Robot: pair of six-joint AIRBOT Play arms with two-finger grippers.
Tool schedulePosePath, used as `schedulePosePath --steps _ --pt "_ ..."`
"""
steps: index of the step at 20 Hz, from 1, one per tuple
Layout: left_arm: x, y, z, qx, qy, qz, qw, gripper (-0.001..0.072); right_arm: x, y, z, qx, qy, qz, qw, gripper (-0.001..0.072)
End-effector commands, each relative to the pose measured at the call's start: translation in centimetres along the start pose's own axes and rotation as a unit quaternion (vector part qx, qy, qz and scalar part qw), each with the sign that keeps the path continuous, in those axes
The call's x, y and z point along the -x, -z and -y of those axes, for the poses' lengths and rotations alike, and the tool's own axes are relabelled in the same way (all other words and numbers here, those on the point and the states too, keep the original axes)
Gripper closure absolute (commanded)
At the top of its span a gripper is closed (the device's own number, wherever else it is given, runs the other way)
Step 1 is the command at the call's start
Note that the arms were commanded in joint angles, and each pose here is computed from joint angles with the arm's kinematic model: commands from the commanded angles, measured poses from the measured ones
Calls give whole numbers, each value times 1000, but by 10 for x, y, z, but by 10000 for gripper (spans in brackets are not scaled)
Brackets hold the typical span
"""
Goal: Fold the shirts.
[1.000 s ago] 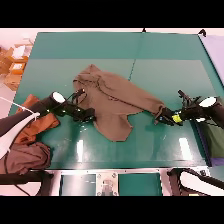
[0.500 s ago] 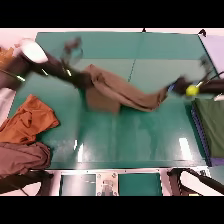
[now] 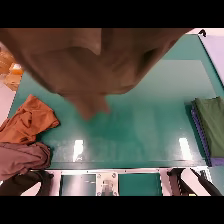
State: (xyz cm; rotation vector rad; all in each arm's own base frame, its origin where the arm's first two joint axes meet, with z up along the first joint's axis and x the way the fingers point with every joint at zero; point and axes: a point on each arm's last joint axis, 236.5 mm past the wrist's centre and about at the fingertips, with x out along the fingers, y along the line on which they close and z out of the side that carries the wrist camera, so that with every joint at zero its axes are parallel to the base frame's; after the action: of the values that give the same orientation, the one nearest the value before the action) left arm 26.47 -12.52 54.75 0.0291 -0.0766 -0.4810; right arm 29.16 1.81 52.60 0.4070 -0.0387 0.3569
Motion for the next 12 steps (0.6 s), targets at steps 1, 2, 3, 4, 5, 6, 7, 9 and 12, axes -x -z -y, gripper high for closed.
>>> schedulePosePath --steps 1,2,3,4,5,6,7,9,12 --pt "49 -44 -16 -30 -57 85 994 682 27 -28 -37 43 16 60 997 698" --pt "50 -44 -24 -39 -75 83 993 682 29 -28 -37 49 23 60 997 697" --pt "51 -40 -30 -41 -87 74 993 682 30 -26 -30 42 40 58 997 697" --pt "47 -32 -34 -39 -93 57 993 682 30 -23 -20 32 62 50 996 697" --pt "43 -23 -35 -38 -94 41 994 682 31 -17 -10 27 82 38 996 698" --pt "39 -18 -37 -38 -94 32 994 682 31 -13 -4 24 91 28 995 698" --pt "36 -15 -38 -39 -97 29 994 682 31 -8 -2 20 91 19 995 698" --pt "33 -11 -39 -39 -97 24 994 682 31 1 -4 20 91 4 996 698" --pt "14 7 -42 -42 -95 -8 995 682 29 12 6 4 94 -16 995 697"
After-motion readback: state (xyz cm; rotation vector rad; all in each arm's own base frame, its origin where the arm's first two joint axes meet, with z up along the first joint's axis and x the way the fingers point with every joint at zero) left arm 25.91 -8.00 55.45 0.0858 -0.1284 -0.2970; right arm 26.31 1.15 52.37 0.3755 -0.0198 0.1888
